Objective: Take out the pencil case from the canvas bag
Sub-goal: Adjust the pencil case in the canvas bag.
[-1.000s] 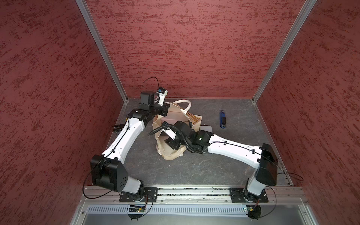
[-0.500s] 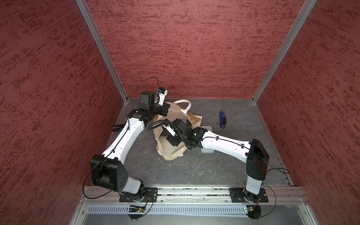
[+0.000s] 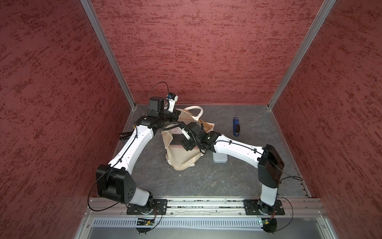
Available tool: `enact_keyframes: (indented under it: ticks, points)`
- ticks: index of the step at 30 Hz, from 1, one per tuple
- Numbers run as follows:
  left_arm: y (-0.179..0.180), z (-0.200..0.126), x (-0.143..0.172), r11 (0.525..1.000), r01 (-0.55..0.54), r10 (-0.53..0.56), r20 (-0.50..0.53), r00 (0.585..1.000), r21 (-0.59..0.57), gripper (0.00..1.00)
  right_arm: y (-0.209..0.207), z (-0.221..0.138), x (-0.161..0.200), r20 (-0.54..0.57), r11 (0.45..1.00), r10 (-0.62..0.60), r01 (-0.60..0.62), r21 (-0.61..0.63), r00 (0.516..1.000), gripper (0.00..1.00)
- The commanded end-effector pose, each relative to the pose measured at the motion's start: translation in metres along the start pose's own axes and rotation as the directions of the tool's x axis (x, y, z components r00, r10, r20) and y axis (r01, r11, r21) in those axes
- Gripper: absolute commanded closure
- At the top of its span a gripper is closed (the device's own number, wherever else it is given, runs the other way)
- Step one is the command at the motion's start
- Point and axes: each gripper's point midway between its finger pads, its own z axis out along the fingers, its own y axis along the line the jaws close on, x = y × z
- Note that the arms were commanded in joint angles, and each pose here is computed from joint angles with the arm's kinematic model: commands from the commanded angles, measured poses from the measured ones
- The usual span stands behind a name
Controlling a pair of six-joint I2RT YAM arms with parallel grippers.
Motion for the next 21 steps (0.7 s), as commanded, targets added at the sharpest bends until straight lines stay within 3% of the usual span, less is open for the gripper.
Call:
enact_keyframes:
  ticks: [1, 9, 21]
  points:
    - [-0.012, -0.006, -0.014, 0.999, 0.002, -0.004, 0.046, 0.999, 0.042, 1.0, -0.013, 0.014, 0.015, -0.053, 0.998, 0.014, -0.011, 0.057, 0.998, 0.17]
    - [-0.012, -0.005, -0.013, 0.999, 0.005, -0.007, 0.042, 0.999, 0.045, 1.0, -0.027, 0.026, 0.031, -0.101, 0.991, 0.046, -0.032, 0.133, 0.994, 0.14]
    - [-0.016, -0.002, -0.012, 0.997, 0.027, -0.029, 0.037, 0.999, 0.072, 1.0, -0.057, 0.027, 0.006, -0.028, 0.933, 0.163, -0.145, 0.329, 0.986, 0.12]
